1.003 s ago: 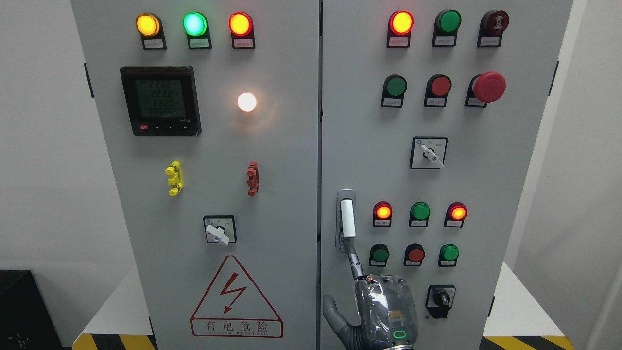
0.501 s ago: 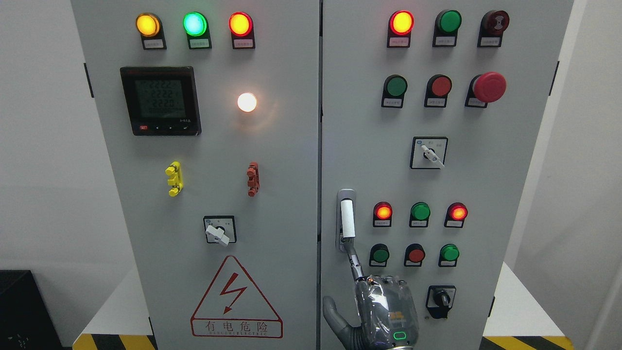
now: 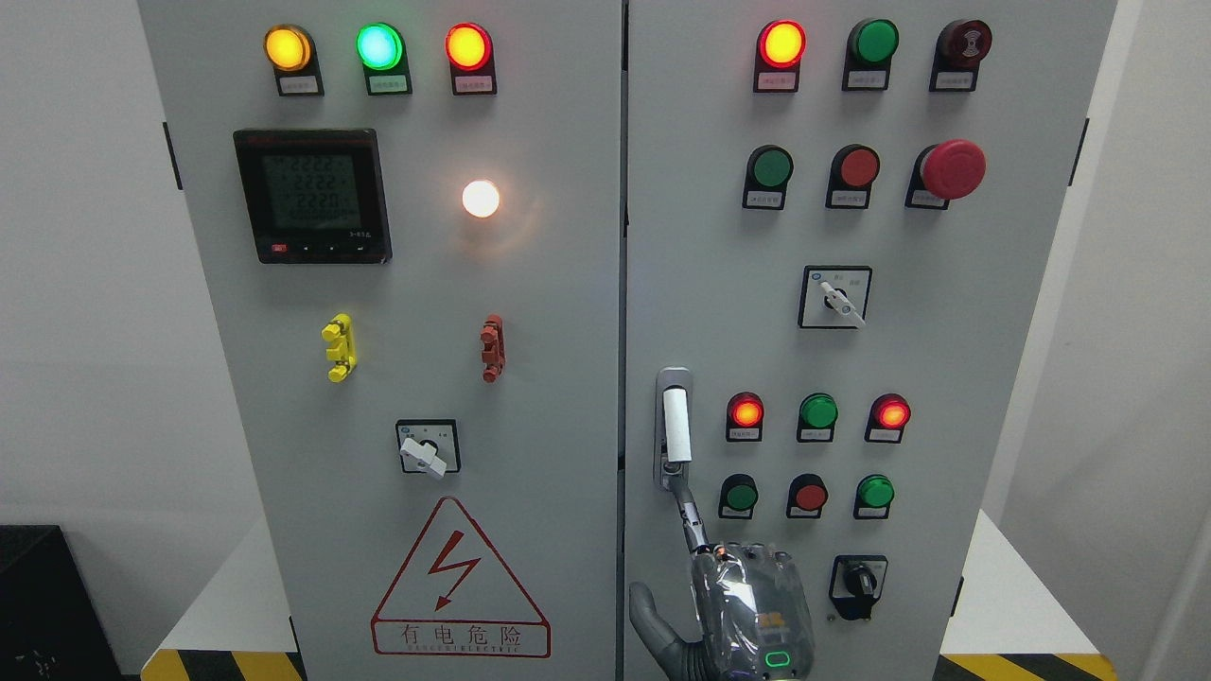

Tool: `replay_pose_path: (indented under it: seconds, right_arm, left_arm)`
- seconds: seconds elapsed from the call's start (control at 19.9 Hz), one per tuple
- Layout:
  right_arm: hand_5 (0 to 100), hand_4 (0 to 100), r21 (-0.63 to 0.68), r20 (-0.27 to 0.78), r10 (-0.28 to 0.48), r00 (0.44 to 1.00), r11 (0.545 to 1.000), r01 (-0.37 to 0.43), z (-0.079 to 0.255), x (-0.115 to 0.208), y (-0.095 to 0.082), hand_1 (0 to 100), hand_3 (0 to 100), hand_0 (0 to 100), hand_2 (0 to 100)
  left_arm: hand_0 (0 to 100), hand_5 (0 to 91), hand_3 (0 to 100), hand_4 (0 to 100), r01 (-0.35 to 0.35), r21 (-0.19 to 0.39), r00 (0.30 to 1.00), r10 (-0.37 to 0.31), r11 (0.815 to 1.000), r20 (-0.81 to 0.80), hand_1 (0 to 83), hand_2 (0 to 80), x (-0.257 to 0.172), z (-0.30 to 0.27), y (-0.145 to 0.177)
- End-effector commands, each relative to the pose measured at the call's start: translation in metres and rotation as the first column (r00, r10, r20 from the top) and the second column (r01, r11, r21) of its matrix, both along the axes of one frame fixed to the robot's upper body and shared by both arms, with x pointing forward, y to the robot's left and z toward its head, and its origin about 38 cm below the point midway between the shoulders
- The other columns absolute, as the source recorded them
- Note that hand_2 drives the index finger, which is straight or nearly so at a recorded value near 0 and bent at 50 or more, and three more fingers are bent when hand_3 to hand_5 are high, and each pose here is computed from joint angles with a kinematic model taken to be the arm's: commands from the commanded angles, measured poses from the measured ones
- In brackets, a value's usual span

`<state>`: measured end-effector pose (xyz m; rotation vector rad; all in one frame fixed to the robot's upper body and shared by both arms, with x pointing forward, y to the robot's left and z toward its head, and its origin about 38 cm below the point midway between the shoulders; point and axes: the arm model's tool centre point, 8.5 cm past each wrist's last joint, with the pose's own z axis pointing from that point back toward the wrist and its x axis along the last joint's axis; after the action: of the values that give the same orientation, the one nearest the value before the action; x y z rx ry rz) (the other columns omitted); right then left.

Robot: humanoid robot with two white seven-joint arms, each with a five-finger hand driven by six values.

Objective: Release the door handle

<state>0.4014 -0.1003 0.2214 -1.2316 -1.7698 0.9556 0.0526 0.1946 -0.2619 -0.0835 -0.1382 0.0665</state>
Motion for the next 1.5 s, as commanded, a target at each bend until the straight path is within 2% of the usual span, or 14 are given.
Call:
replay_pose_path:
  seconds: [0.0, 0.25, 1.45]
  right_arm:
    - [99, 98, 0.005, 0.014, 0.002, 1.000, 1.000, -0.002, 0.004, -0.002, 0.000, 29, 100, 38, 3]
    - [99, 98, 0.012, 0.037, 0.003, 0.999, 1.000, -0.003, 0.012, -0.004, 0.000, 29, 100, 38, 6]
    - [99, 98, 0.029, 0.094, 0.005, 0.996, 1.000, -0.008, 0.030, -0.012, -0.002, 30, 100, 37, 7]
  left_arm:
    - [0, 0.0, 8, 1, 0.020, 0.000, 1.000, -0.020, 1.000, 0.018, 0.0, 2.5, 0.006, 0.000, 0.000]
    - [0, 0.0, 8, 1, 0.020, 0.000, 1.000, -0.020, 1.000, 0.020, 0.0, 2.3, 0.006, 0.000, 0.000]
    - [0, 0.0, 8, 1, 0.020, 0.000, 1.000, -0.020, 1.000, 0.020, 0.0, 2.6, 0.006, 0.000, 0.000]
